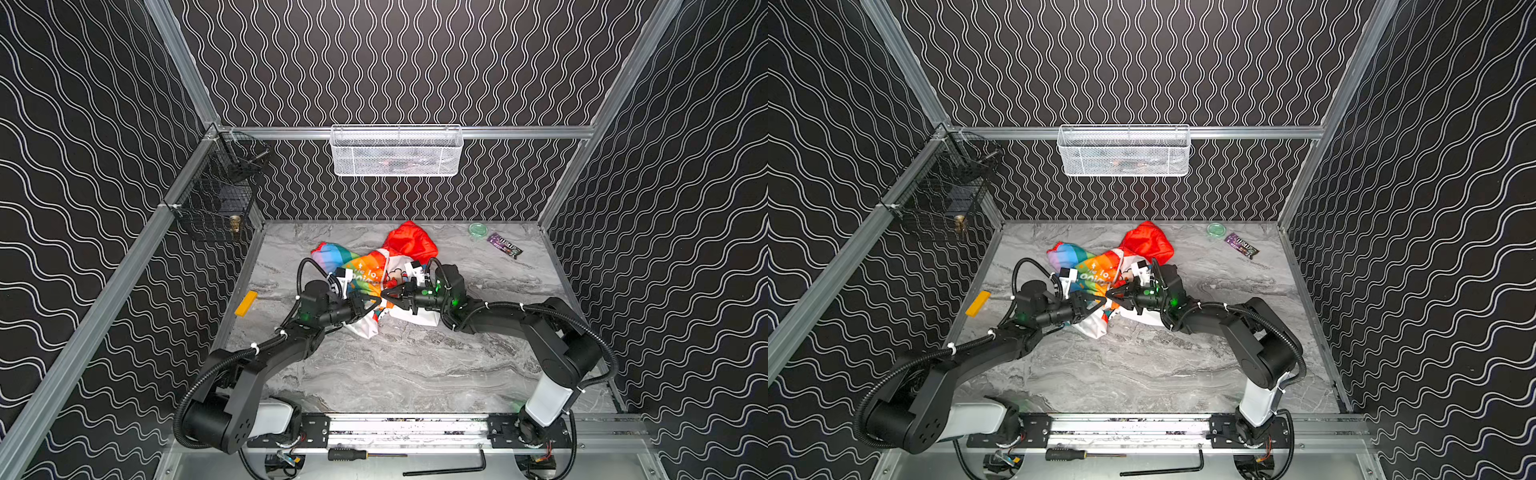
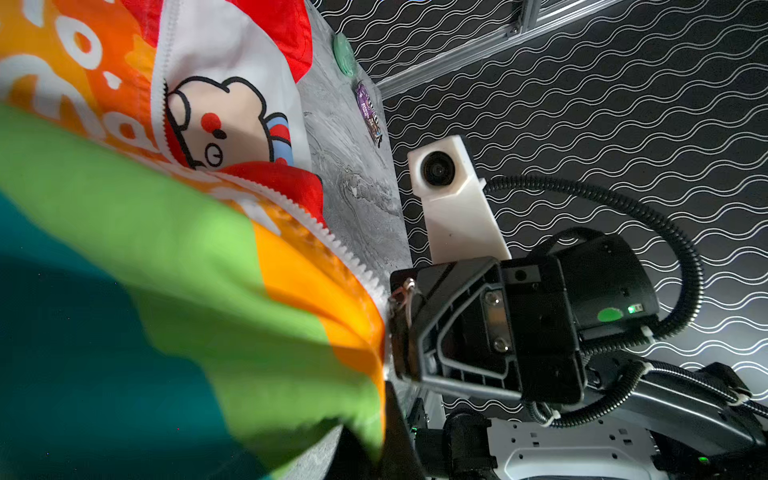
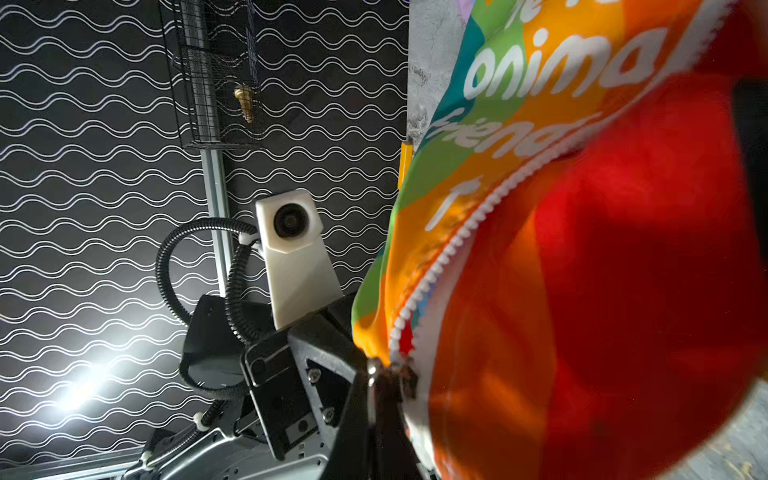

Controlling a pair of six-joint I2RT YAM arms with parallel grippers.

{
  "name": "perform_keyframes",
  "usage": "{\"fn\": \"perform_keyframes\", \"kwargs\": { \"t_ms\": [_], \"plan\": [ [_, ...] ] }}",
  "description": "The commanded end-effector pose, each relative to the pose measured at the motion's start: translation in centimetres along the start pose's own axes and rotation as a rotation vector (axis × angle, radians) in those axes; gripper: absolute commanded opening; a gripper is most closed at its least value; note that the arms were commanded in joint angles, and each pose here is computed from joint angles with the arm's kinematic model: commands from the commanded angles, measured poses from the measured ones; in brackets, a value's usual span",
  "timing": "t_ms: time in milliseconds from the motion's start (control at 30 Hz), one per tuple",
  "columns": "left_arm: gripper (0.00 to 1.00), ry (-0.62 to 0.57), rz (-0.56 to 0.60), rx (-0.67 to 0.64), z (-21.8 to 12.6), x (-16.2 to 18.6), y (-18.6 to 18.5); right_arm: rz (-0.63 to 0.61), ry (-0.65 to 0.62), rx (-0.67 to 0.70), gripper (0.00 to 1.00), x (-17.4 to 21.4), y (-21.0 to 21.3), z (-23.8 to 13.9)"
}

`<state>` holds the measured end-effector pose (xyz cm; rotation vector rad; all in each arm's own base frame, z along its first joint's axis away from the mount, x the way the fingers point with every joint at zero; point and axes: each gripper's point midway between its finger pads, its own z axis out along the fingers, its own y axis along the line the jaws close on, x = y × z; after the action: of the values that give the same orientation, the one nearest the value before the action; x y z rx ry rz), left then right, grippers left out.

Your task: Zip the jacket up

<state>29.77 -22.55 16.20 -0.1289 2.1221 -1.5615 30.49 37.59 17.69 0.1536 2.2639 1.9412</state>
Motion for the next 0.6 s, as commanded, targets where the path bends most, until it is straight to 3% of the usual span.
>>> {"fn": "perform_keyframes", "kwargs": {
  "t_ms": [0,67,200,300,433,567],
  "plan": [
    [0.00,-0.010,0.024,0.070,0.0,-0.4,-1.6,-0.039,-0.008,-0.066,0.00,-0.2,1.7,-0.1],
    [0.00,-0.009,0.024,0.068,-0.1,-0.4,-1.5,-0.054,-0.009,-0.050,0.12,-0.2,1.7,-0.2],
    [0.00,-0.007,0.021,0.035,-0.3,-0.1,-1.0,-0.088,-0.058,0.028,0.58,-1.8,1.2,-2.0],
    [0.00,-0.010,0.025,0.016,-0.5,0.0,-0.7,-0.095,-0.128,0.137,0.74,-3.8,-0.5,-4.9],
    [0.00,-0.013,0.024,0.008,-0.6,-0.1,-0.4,-0.125,-0.204,0.347,0.79,-5.9,-4.5,-9.0],
    [0.00,-0.018,0.023,0.001,-0.7,-0.2,0.0,-0.131,-0.205,0.556,0.58,-6.6,-9.2,-11.4]
  ]
}}
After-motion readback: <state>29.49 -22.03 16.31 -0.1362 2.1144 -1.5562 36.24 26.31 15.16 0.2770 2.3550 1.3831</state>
